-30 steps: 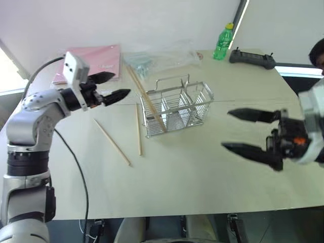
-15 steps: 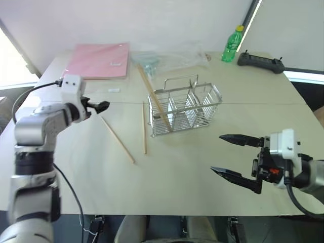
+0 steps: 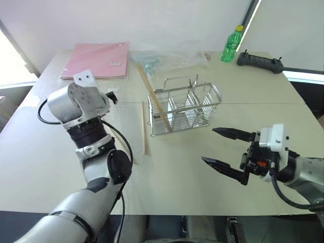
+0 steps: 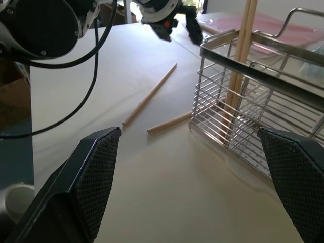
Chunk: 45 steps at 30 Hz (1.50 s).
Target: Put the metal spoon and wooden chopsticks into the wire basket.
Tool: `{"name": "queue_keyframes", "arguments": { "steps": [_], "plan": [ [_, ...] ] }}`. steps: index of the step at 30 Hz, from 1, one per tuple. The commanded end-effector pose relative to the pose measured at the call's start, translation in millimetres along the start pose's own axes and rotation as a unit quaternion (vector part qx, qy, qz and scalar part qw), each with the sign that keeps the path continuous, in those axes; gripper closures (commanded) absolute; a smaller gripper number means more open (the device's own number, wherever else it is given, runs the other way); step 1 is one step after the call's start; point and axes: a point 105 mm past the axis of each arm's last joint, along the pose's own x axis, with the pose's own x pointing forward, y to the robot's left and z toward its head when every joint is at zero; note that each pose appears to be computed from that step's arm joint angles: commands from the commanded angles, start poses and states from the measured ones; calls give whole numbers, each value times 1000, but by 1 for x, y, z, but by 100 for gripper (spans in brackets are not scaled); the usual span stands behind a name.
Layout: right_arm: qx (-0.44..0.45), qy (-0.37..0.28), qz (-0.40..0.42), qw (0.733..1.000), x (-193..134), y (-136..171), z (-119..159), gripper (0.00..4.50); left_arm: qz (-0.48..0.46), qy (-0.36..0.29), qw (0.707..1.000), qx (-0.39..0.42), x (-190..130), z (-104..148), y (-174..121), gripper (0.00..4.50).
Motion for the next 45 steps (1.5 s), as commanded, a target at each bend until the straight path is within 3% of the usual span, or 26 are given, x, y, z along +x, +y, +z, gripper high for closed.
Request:
{"name": "queue_keyframes", "arguments": {
  "steps": [1, 12, 20, 23, 30, 39, 45],
  "plan": [
    [-10, -15, -3, 1000, 0, 1, 6, 6, 33, 2, 999, -20, 1, 6, 14, 0],
    [-8, -19, -15, 1000, -2, 3, 7, 6, 31, 36, 999, 0, 48, -10, 1, 0],
    [-10, -24, -27, 999, -1, 3, 9, 6, 44, 56, 997, 1, 64, -22, -1, 0],
    [-11, -26, -31, 999, 0, 3, 10, 0, 33, 62, 998, -2, 64, -24, -7, 89],
    [-13, -26, -37, 999, -2, 0, 12, 0, 23, 79, 996, -16, 57, -29, -17, 431],
    [-16, -29, -40, 999, 0, -5, 14, 0, 17, 78, 996, -42, 51, -25, -20, 441],
    [-16, -26, -34, 999, 0, -5, 15, 0, 18, 46, 997, -67, 52, -6, -11, 441]
  ]
}}
